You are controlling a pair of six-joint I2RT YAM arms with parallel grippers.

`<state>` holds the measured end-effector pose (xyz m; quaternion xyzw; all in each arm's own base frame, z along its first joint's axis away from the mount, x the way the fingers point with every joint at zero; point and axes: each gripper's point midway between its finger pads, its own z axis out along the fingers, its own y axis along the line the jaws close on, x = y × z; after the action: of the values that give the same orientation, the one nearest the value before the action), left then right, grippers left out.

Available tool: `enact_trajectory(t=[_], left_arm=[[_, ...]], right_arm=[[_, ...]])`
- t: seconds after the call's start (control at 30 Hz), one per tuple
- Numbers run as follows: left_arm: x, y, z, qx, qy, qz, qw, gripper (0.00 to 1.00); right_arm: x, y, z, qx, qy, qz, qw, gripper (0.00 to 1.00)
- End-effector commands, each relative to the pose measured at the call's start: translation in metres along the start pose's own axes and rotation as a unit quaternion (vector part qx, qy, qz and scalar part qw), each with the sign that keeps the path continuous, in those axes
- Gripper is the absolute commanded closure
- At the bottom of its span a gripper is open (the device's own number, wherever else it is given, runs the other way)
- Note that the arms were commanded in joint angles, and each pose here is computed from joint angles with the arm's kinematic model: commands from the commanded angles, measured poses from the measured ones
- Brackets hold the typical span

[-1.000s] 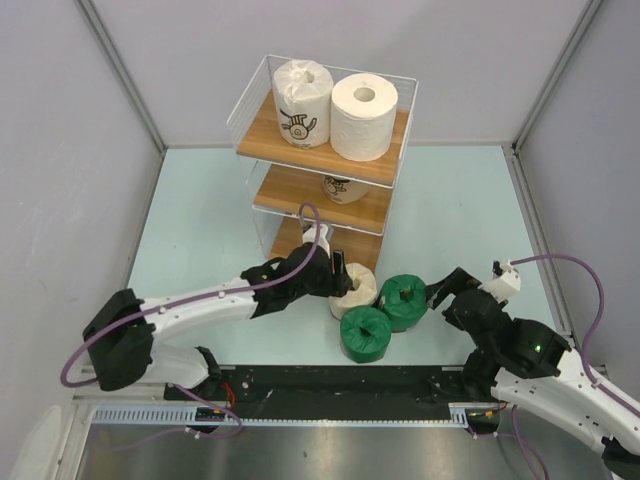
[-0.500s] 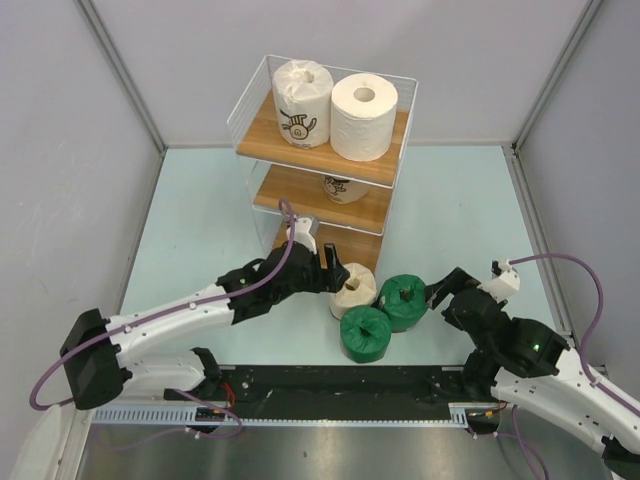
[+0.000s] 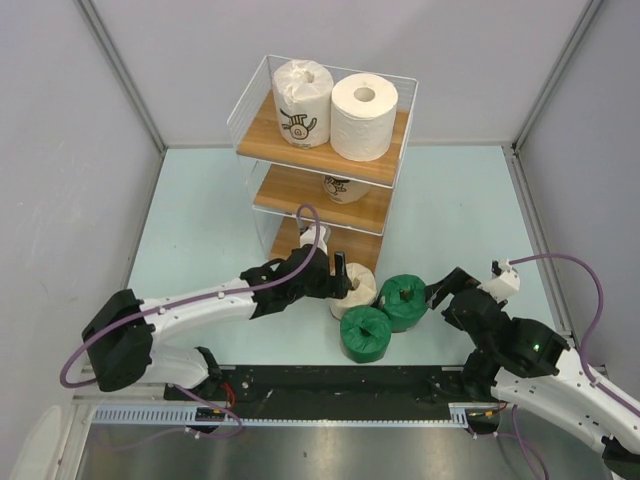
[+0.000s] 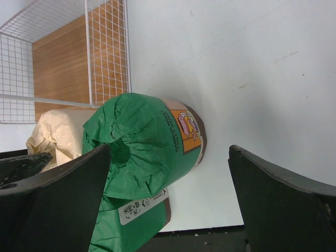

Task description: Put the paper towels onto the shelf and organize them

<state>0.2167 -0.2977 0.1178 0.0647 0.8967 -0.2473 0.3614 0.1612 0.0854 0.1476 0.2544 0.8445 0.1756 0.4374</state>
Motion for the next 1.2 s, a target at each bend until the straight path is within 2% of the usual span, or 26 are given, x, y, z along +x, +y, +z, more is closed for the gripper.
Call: enact_trajectory(t=[0.0, 0.33, 0.73, 0.97, 1.17], left_arm=[[-0.001, 0.0, 0.01, -0.004, -0.006, 0.0, 1.0, 0.18], [0.013, 0.003, 0.032, -0.02, 0.014, 0.0, 1.0, 0.24], [0.02, 0.004, 0.028, -0.007, 0.02, -0.002, 1.0, 0.5], [0.009, 0.0, 0.01, 0.005, 0.007, -0.009, 1.0, 0.5], [-0.028, -0.005, -0.03, 0.012, -0.045, -0.011, 0.999, 0.5]], right_arm=[[-0.003, -0.002, 0.001, 0.005, -0.01, 0.011, 1.0, 0.0], [-0.003, -0.002, 0.001, 0.005, -0.01, 0.01, 1.0, 0.0], [-0.002, -0.002, 0.001, 0.005, -0.009, 0.012, 1.0, 0.0], [-0.003, -0.002, 0.001, 0.005, -0.011, 0.012, 1.0, 0.0], [-0.002, -0.003, 0.002, 0.007, -0.011, 0.01, 1.0, 0.0]])
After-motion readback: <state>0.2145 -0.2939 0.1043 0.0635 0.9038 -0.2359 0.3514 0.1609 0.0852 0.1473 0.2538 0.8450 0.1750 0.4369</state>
